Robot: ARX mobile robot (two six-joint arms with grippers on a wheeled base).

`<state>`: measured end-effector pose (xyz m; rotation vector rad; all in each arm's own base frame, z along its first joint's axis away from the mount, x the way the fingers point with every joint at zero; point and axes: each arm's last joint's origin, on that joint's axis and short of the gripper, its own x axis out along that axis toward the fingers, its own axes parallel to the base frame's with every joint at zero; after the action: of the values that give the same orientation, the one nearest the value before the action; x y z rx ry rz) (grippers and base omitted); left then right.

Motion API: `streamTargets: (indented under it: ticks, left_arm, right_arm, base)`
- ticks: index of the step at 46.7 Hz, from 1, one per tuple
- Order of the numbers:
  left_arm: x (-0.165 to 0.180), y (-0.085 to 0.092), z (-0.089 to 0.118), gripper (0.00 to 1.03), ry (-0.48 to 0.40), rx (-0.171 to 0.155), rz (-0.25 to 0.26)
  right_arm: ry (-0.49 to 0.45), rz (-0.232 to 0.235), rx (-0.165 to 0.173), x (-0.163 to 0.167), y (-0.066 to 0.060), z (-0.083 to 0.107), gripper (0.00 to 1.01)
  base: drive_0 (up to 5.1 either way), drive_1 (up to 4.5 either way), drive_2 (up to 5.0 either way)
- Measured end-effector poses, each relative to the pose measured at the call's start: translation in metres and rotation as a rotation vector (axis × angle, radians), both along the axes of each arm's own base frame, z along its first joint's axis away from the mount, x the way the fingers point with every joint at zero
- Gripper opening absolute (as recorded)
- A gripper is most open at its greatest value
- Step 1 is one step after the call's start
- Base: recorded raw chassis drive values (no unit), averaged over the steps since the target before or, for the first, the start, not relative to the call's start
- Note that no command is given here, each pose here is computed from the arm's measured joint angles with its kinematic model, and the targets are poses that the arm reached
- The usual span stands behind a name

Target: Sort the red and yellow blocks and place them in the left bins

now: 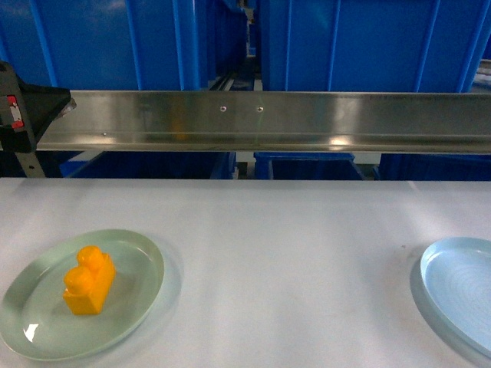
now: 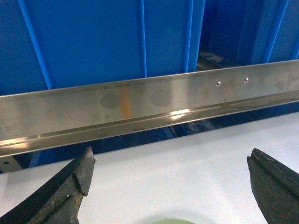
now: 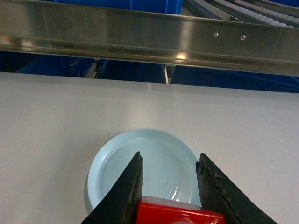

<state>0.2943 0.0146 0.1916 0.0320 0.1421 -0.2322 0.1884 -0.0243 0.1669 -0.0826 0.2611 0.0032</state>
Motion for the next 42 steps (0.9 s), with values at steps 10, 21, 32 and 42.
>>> streamTargets:
  ticks: [10, 21, 32, 42]
  left_arm:
    - [0.0, 0.0, 0.0, 0.98, 0.0, 0.0, 0.0]
    - [0.0, -0.001, -0.001, 0.98, 0.011, -0.001, -0.002]
    - [0.009, -0.012, -0.004, 0.98, 0.051, 0.021, -0.018]
    - [0.021, -0.018, -0.035, 0.98, 0.178, 0.044, 0.041]
  right_arm:
    - [-0.024, 0.004, -0.01, -0.015, 0.007, -0.001, 0.29]
    - [-0.019, 0.003, -0.01, -0.015, 0.007, -0.001, 0.29]
    - [-0.019, 0.003, -0.01, -0.015, 0.007, -0.001, 0.29]
    - [-0.019, 0.003, -0.011, -0.015, 0.007, -0.001, 0.29]
  base:
    - [0.0, 0.0, 0.0]
    - [0.0, 0.0, 0.0]
    - [0.0, 0.0, 0.0]
    - [0.0, 0.0, 0.0]
